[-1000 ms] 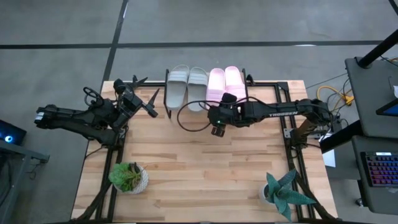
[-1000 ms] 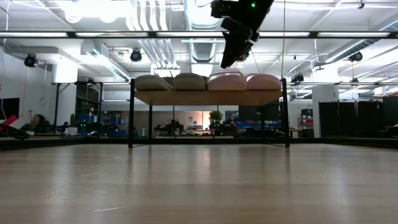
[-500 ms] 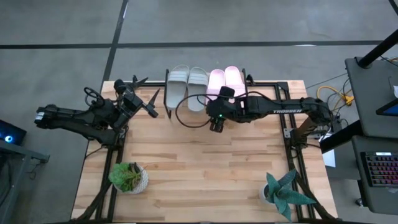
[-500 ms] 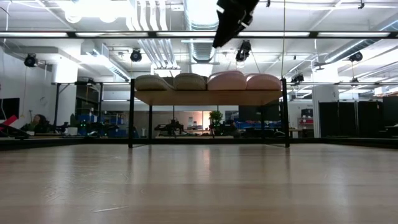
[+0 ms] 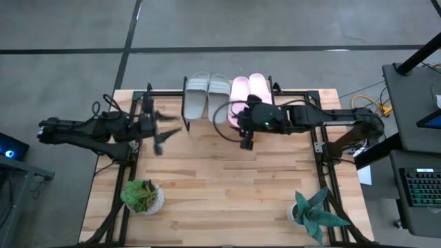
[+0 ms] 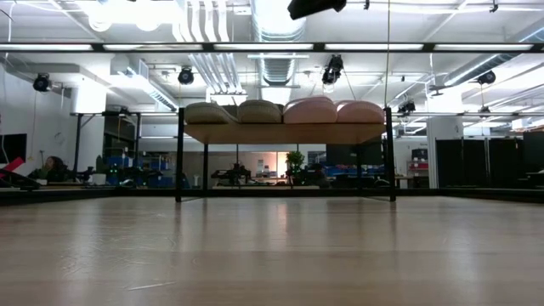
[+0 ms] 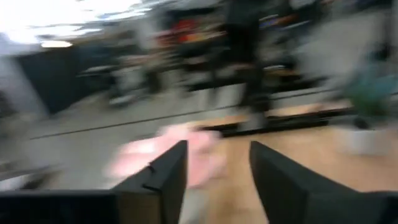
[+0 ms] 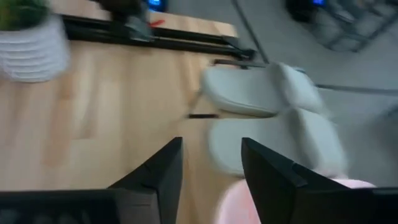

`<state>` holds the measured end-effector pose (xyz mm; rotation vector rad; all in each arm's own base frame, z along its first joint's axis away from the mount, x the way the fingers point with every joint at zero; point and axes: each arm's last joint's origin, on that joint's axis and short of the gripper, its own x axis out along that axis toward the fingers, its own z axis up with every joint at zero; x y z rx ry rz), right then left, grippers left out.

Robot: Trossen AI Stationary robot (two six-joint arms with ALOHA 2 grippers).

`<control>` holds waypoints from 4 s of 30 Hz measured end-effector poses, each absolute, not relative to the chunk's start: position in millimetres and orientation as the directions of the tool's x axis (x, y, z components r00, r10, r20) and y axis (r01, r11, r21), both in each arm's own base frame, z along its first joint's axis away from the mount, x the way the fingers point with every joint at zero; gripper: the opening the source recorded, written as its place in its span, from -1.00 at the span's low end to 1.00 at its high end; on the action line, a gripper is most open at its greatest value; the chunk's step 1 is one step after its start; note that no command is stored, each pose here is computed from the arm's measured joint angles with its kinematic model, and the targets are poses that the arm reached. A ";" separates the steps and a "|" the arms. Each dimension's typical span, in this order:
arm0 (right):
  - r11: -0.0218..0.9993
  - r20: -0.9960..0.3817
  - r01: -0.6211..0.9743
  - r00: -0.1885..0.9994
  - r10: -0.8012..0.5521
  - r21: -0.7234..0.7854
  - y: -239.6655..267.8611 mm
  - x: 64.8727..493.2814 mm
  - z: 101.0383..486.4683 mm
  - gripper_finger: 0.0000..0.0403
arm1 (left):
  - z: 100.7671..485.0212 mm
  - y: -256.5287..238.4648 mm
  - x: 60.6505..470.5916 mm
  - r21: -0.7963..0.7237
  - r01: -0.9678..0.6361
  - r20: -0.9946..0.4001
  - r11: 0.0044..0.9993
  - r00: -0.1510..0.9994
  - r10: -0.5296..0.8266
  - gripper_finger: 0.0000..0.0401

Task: Pick and place slides into the shelf
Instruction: Return to Home Position

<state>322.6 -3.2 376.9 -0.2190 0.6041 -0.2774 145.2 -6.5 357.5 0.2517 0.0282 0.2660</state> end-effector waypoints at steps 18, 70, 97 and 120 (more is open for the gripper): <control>0.941 -0.426 0.148 0.862 -0.274 -0.305 2.6 281.2 325.5 -0.52 | 302.4 -13.1 92.9 0.158 0.191 -0.050 0.969 0.981 -0.185 -0.99; 0.984 -0.188 -0.006 0.982 -0.028 -0.178 7.8 266.3 247.8 -0.66 | 172.7 -3.6 96.3 0.172 -0.147 -0.008 0.974 0.989 0.151 -1.00; 0.984 -0.010 0.121 0.992 -0.123 -0.129 -0.5 104.7 204.4 -0.93 | 179.4 -2.8 94.4 0.190 -0.166 -0.009 0.967 0.985 0.171 -1.00; 0.994 -0.073 0.077 0.994 -0.082 -0.072 0.3 93.7 171.4 -0.96 | 170.8 -9.4 96.0 0.068 0.053 -0.046 0.996 0.998 -0.050 -1.00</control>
